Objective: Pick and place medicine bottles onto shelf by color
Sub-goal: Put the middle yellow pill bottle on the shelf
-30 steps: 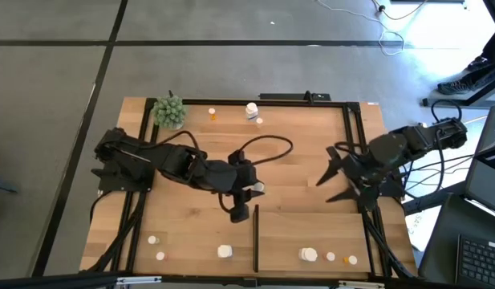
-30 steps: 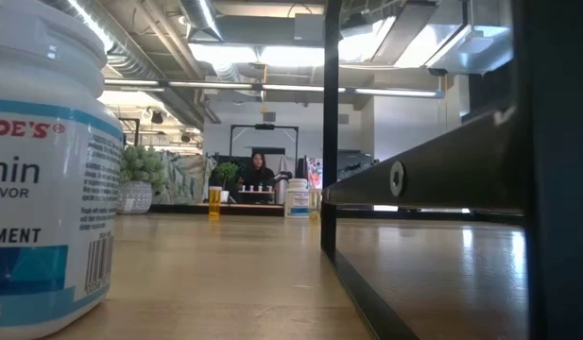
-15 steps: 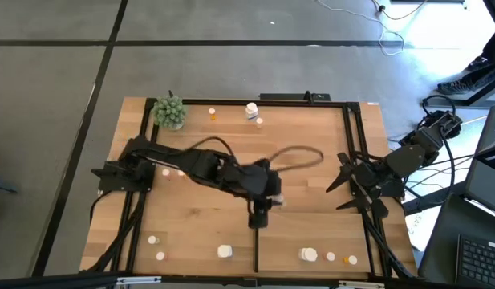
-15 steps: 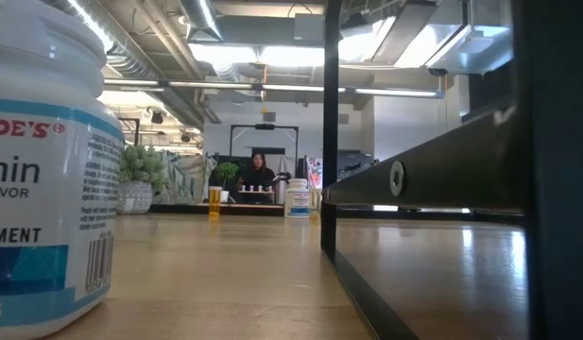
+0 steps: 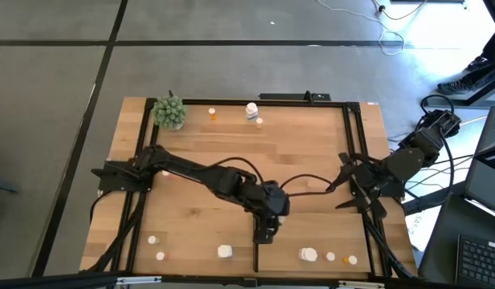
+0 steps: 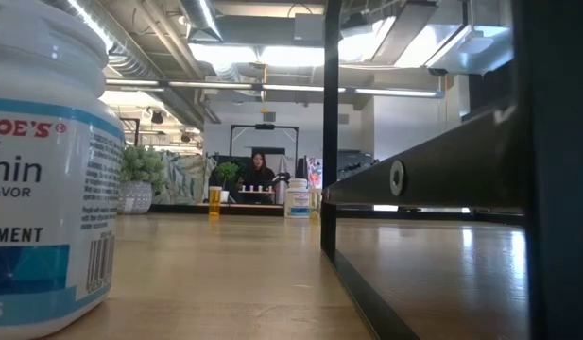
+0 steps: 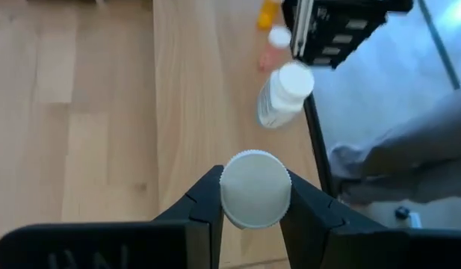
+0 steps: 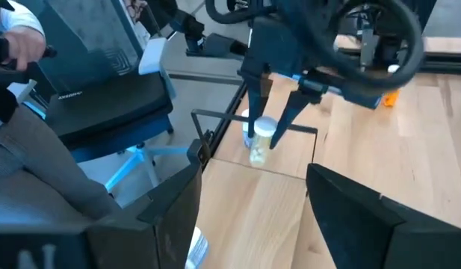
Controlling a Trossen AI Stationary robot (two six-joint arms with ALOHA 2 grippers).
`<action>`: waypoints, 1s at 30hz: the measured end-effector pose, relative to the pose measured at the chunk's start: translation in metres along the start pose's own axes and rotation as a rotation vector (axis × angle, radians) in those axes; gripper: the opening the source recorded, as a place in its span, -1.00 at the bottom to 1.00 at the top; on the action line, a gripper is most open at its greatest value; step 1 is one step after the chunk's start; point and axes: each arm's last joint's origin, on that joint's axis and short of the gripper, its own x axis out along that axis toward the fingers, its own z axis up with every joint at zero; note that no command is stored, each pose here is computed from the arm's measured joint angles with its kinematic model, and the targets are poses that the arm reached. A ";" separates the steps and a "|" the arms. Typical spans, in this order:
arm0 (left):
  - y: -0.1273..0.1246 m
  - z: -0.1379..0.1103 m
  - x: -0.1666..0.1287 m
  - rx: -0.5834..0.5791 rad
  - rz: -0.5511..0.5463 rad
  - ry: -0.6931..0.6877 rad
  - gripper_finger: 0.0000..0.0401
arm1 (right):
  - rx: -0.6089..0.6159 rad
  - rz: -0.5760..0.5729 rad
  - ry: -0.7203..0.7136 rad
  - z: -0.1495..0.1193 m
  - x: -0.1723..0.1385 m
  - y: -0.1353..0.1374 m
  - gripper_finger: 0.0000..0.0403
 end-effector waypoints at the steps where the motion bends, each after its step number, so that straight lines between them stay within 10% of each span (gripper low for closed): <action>1: -0.002 -0.001 0.000 0.002 0.000 0.003 -0.56 | -0.001 0.000 0.005 -0.001 0.001 0.000 0.21; 30: -0.020 -0.023 0.040 -0.138 0.025 0.073 -0.56 | 0.250 0.013 0.055 -0.075 0.071 -0.007 0.21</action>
